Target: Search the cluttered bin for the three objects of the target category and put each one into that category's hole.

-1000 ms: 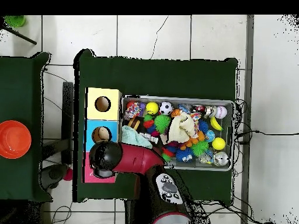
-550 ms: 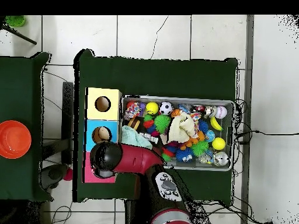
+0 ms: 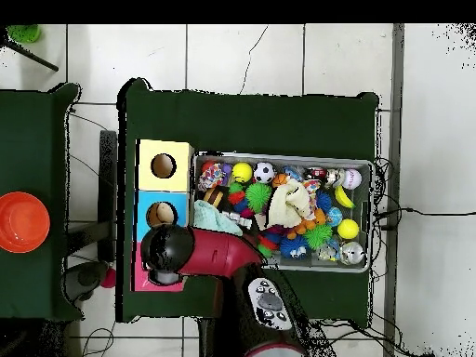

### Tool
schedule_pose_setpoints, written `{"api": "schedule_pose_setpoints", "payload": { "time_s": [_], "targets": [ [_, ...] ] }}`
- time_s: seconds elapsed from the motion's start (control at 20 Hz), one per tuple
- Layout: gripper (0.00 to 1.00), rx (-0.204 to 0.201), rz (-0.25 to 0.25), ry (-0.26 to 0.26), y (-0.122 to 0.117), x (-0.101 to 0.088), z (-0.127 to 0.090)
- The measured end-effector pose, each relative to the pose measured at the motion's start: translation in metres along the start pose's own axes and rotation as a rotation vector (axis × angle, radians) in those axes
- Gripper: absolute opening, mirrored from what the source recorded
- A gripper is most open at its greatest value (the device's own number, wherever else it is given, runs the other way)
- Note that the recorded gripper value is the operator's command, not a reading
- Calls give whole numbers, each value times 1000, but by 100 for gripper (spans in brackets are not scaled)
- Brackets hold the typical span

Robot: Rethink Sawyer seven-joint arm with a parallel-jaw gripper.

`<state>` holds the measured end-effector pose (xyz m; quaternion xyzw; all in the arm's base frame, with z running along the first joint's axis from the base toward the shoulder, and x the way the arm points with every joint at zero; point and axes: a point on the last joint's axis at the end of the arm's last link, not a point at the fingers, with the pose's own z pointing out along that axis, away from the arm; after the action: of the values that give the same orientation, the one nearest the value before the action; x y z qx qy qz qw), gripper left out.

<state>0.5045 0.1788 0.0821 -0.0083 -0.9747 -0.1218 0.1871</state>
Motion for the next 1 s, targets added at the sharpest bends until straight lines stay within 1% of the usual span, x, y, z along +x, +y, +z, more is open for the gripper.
{"api": "schedule_pose_setpoints", "payload": {
  "time_s": [0.15, 0.2, 0.3, 0.35, 0.45, 0.6, 0.7, 0.8, 1.0],
  "targets": [
    [0, -8, -8, 50, 5, 6, -22],
    [0, -19, -12, 98, 10, 12, -40],
    [0, -29, -15, 141, 14, 17, -57],
    [0, -47, -17, 204, 21, 26, -80],
    [0, -60, -18, 236, 25, 31, -95],
    [0, -73, -20, 257, 30, 35, -115],
    [0, -79, -23, 255, 33, 34, -127],
    [0, -80, -27, 235, 35, 30, -138],
    [0, -74, -32, 197, 36, 23, -151]
  ]
}}
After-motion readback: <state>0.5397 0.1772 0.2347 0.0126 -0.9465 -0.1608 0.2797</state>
